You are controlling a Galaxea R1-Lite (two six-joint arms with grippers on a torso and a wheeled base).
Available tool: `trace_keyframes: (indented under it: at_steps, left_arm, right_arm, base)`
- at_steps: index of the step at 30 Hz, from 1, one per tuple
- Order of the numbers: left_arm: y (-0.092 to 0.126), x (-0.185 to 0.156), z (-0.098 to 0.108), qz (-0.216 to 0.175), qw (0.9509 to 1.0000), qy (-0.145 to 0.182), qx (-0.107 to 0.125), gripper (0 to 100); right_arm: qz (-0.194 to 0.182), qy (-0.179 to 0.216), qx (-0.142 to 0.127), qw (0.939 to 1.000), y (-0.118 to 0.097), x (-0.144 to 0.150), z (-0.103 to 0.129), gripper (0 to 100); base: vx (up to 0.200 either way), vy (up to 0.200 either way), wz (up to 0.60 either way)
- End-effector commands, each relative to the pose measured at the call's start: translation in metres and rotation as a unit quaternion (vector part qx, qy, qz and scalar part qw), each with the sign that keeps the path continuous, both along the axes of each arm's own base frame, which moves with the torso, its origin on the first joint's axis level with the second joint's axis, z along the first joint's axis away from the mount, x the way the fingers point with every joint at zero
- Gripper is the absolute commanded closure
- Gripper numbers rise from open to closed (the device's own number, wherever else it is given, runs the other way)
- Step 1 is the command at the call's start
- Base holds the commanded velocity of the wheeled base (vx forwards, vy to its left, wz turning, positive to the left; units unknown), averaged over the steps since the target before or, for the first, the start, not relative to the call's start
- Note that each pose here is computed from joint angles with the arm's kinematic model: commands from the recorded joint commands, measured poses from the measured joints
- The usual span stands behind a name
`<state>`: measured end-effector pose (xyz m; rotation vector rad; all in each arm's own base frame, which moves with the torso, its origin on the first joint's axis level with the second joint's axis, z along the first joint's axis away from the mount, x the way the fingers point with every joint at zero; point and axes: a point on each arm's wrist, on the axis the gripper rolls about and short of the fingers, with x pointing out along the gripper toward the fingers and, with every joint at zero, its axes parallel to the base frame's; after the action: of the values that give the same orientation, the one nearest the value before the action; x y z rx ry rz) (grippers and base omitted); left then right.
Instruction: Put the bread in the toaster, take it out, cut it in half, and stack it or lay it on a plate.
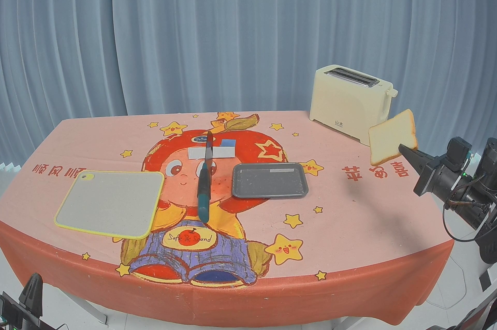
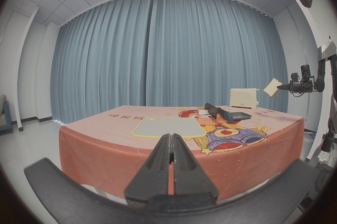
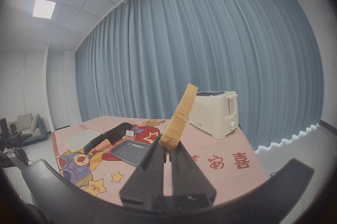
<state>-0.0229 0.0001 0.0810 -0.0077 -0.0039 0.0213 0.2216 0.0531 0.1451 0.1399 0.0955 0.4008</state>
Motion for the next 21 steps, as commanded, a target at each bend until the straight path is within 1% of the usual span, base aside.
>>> trace_keyframes:
  at_steps: [1, 11, 21]
  left_arm:
    - [0.0, 0.0001, -0.0052, 0.001, 1.0, 0.0, 0.0, 100]
    - [0.0, 0.0001, -0.0052, 0.001, 1.0, 0.0, 0.0, 100]
    - [0.0, 0.0001, -0.0052, 0.001, 1.0, 0.0, 0.0, 100]
  right_arm:
    - [0.0, 0.002, -0.001, 1.0, 0.0, 0.0003, -0.0014, 100]
    - [0.0, 0.002, -0.001, 1.0, 0.0, 0.0003, -0.0014, 100]
    - [0.0, 0.017, -0.004, 0.9998, 0.0007, 0.0046, -0.0085, 100]
  base:
    - [0.0, 0.0, 0.0]
    - [0.0, 0.0, 0.0]
    - [0.0, 0.0, 0.0]
